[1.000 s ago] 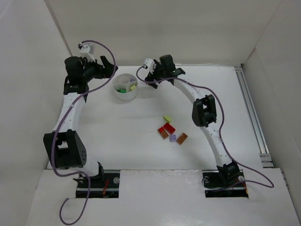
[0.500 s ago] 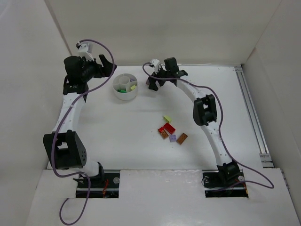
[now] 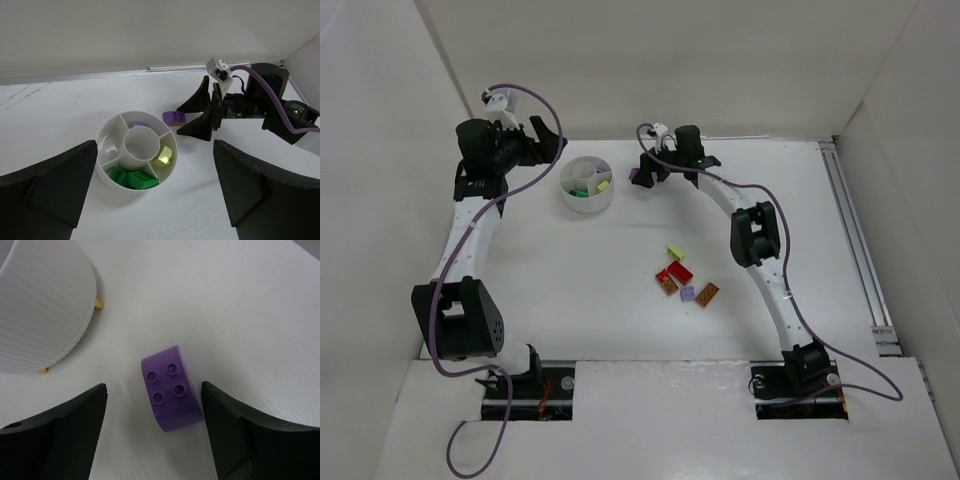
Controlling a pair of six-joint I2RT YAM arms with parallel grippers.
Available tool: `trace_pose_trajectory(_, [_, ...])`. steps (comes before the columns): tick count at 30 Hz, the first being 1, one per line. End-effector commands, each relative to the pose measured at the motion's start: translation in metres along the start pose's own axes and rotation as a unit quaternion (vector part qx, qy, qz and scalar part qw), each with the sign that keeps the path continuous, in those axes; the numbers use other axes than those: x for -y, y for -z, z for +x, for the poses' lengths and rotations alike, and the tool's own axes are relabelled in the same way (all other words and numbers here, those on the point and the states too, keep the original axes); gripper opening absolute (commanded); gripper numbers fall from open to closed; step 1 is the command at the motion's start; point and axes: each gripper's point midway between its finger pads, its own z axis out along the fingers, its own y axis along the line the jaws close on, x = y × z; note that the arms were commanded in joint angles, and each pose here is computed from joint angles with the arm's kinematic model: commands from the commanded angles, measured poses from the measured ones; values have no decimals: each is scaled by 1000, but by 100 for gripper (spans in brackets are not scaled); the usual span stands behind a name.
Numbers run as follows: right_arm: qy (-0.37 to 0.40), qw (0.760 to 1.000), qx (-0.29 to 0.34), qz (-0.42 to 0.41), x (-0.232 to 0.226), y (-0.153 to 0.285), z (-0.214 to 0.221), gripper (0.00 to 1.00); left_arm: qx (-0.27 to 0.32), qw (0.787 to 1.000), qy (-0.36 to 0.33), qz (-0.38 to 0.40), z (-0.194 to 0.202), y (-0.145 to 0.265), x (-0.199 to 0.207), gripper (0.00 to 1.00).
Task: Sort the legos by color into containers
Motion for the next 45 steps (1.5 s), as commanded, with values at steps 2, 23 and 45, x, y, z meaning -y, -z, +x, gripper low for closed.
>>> trace_pose_trajectory(2, [-33,999,7,-17,-9,-11,4,77,29,999,-24,-12,-28,1,0,100])
trace_pose_trajectory(23, [14,994,-35,102,-10,-1,-9,32,47,995,-58,-60,-32,33,-1,100])
trace_pose_trajectory(45, [143,970,120,153,-119,39,-184,31,48,996,-18,-73,-21,39,-6,100])
